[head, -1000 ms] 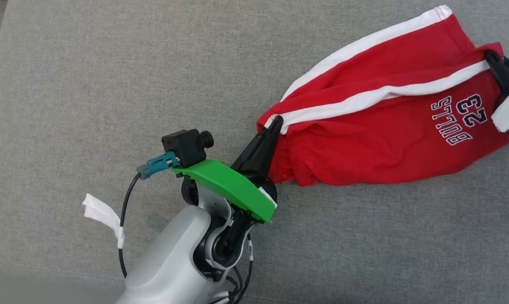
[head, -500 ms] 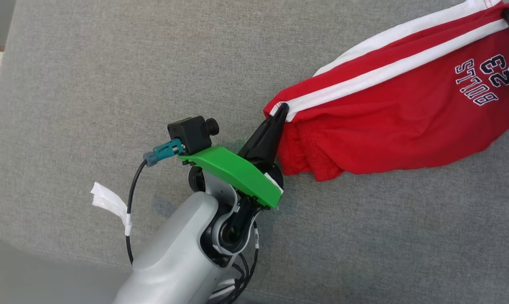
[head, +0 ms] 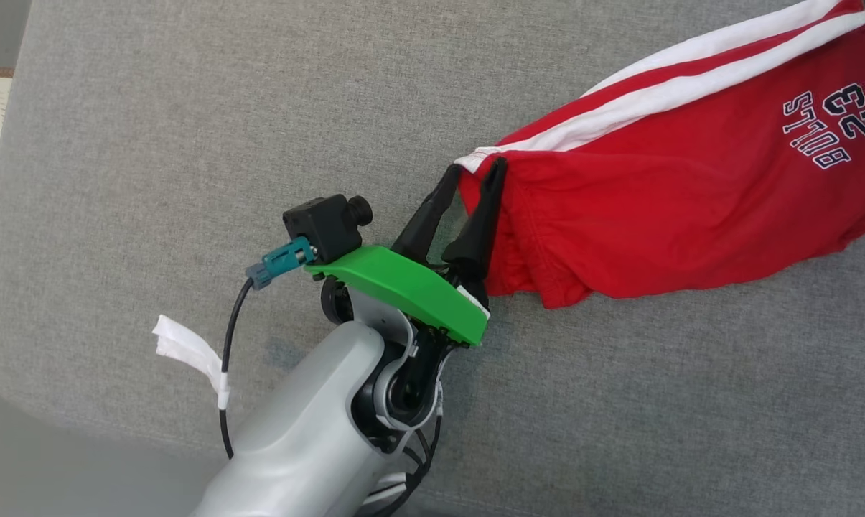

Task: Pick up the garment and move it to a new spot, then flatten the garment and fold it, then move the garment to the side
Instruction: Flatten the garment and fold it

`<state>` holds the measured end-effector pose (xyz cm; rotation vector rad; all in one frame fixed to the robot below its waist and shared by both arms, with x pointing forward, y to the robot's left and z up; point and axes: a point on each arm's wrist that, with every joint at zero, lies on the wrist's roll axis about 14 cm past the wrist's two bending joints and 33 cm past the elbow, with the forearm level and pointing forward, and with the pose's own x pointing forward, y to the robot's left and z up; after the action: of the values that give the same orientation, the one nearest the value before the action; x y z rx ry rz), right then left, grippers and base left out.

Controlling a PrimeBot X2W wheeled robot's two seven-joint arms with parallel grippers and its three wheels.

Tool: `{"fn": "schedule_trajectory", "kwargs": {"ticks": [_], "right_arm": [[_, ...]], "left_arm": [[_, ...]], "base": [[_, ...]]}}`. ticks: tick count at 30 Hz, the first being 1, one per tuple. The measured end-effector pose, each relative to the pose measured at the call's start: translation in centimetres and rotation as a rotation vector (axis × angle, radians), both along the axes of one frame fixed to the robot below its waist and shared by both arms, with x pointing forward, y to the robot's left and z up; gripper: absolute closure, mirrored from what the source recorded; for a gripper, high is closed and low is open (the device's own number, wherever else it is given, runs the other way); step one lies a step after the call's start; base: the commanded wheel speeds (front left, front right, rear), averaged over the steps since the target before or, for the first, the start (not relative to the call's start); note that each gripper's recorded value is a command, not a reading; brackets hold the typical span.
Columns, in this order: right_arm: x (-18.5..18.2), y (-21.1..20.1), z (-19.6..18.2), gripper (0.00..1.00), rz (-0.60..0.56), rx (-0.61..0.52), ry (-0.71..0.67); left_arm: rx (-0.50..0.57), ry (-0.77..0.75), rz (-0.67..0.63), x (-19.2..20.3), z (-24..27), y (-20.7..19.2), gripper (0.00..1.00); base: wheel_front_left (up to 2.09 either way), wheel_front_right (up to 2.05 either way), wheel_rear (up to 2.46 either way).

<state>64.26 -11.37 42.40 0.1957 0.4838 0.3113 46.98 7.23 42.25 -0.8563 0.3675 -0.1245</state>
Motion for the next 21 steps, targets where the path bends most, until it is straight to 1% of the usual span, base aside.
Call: {"fn": "schedule_trajectory", "kwargs": {"ticks": [4,7,9,13,15,18,21], "right_arm": [[-0.6,-0.4,0.4,0.00,0.010,-0.012,-0.027],[-1.6,-1.2,0.3,0.00,0.040,-0.069,-0.018],[-2.7,-1.9,-0.6,0.00,0.073,-0.143,0.024],[-4.3,-2.5,-2.1,0.00,0.115,-0.220,0.094],[-4.5,-2.7,-2.8,0.00,0.123,-0.240,0.118],[-5.0,-2.7,-4.5,0.00,0.147,-0.298,0.176],[-5.3,-2.3,-5.6,0.00,0.163,-0.302,0.228]], "left_arm": [[0.086,-0.055,0.017,-0.1,0.6,0.9,0.00],[0.187,-0.103,0.036,-0.4,1.2,2.3,0.00],[0.257,-0.163,0.052,-0.4,2.5,3.1,0.00],[0.385,-0.272,0.079,-0.9,4.5,3.9,0.00],[0.426,-0.289,0.087,-1.5,4.5,4.1,0.00],[0.506,-0.322,0.067,-2.1,4.5,4.0,0.00],[0.554,-0.320,0.049,-2.9,3.7,4.0,0.00]], "base": [[0.00,0.00,0.00],[0.00,0.00,0.00],[0.00,0.00,0.00],[0.00,0.00,0.00],[0.00,0.00,0.00],[0.00,0.00,0.00],[0.00,0.00,0.00]]}}
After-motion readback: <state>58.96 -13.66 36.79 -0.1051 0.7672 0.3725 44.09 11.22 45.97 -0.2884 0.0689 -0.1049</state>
